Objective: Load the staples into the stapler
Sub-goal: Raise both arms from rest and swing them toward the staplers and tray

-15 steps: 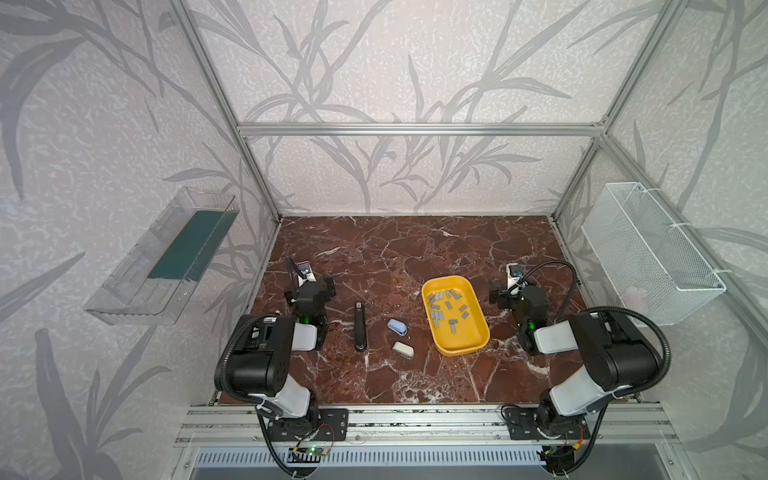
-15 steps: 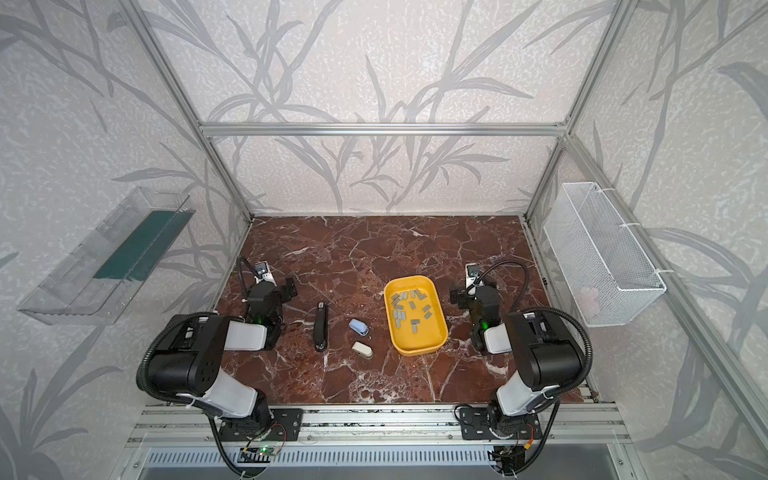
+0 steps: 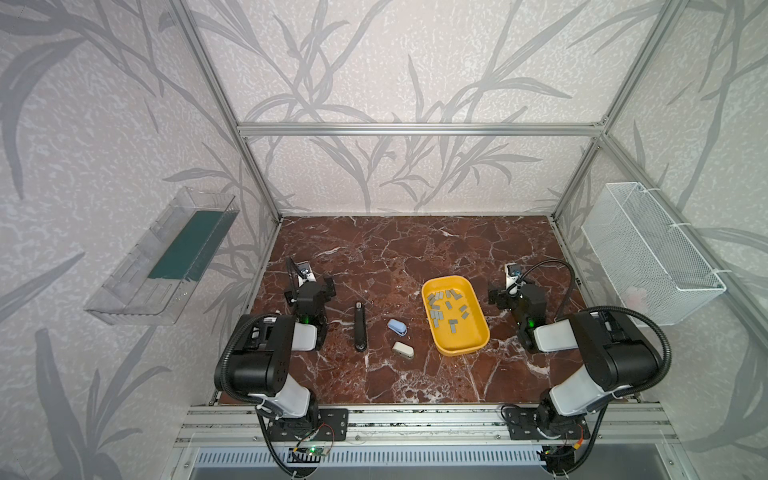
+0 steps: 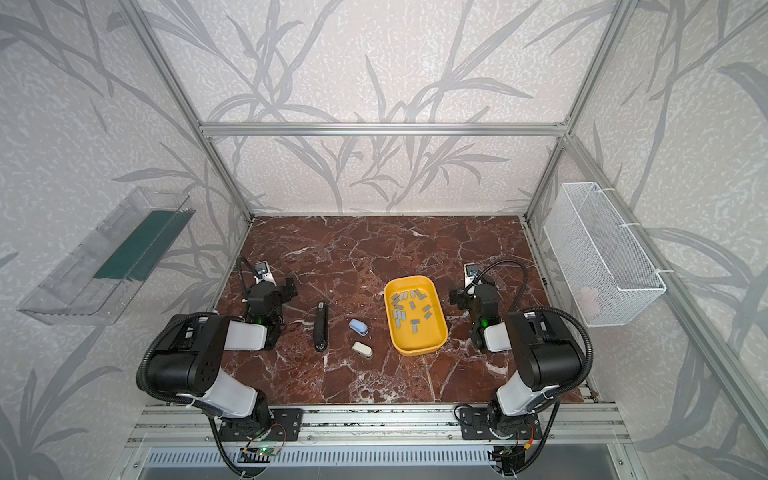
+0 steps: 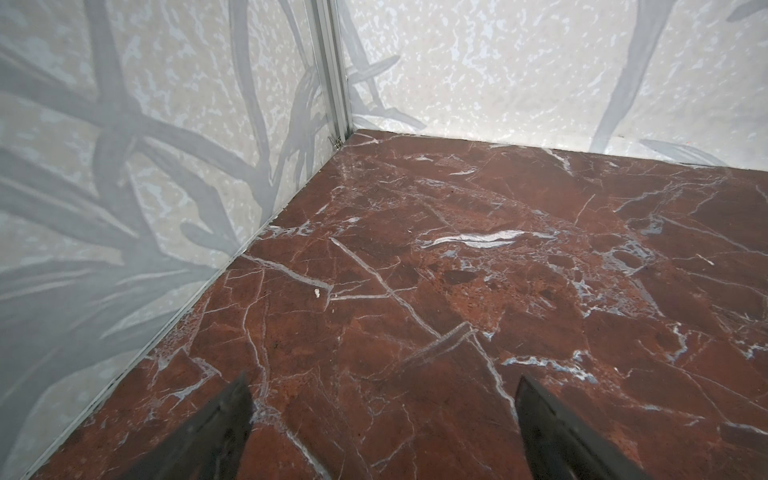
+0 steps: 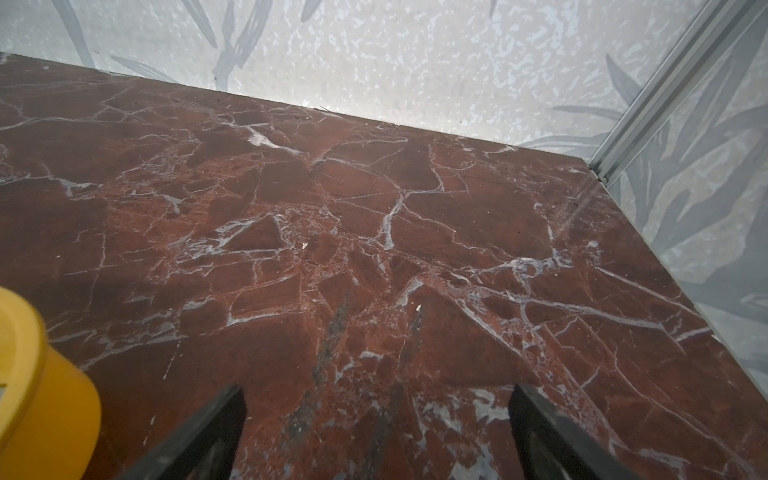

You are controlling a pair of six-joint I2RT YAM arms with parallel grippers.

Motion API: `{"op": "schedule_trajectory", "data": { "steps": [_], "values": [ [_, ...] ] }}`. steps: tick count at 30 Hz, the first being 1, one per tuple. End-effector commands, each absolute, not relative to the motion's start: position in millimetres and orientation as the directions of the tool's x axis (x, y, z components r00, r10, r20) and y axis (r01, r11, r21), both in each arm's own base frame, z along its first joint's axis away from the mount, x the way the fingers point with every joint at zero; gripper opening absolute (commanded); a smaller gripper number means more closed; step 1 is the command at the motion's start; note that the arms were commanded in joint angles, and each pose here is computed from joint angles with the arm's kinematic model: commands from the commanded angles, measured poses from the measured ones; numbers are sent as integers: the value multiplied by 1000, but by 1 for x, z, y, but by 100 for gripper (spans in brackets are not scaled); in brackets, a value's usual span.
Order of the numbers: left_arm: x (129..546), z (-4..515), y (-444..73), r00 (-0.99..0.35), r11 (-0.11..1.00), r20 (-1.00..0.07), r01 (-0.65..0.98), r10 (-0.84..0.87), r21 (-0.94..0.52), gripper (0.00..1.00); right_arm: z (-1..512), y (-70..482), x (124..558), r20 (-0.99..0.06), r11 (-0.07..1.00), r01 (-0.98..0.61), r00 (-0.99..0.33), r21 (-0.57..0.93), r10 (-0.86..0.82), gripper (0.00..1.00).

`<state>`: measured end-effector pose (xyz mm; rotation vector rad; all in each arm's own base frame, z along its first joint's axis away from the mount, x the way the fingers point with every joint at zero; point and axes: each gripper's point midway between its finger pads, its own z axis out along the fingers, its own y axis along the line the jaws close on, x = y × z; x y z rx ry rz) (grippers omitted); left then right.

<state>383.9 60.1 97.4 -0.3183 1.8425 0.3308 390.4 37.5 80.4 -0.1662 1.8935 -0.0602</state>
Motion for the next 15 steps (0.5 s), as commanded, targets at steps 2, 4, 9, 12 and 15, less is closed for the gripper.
{"op": "schedule_trajectory", "data": {
  "steps": [2,4,9,12,15],
  "values": [
    [386,101,61,-275,919,-961,-388,-43,70,99,94,42,395,-948,987,-96,-281,-126,-148,99],
    [385,100,61,-276,919,-960,-389,-43,71,99,95,42,396,-948,987,-96,-280,-127,-149,99],
    [385,100,61,-277,919,-960,-388,-42,72,99,94,42,395,-948,987,-96,-280,-127,-149,99],
    [386,101,61,-275,919,-961,-388,-42,71,99,95,42,395,-949,987,-96,-279,-127,-149,99],
    [386,101,61,-274,919,-961,-388,-43,69,99,95,42,395,-948,987,-96,-280,-127,-149,99]
  ]
}}
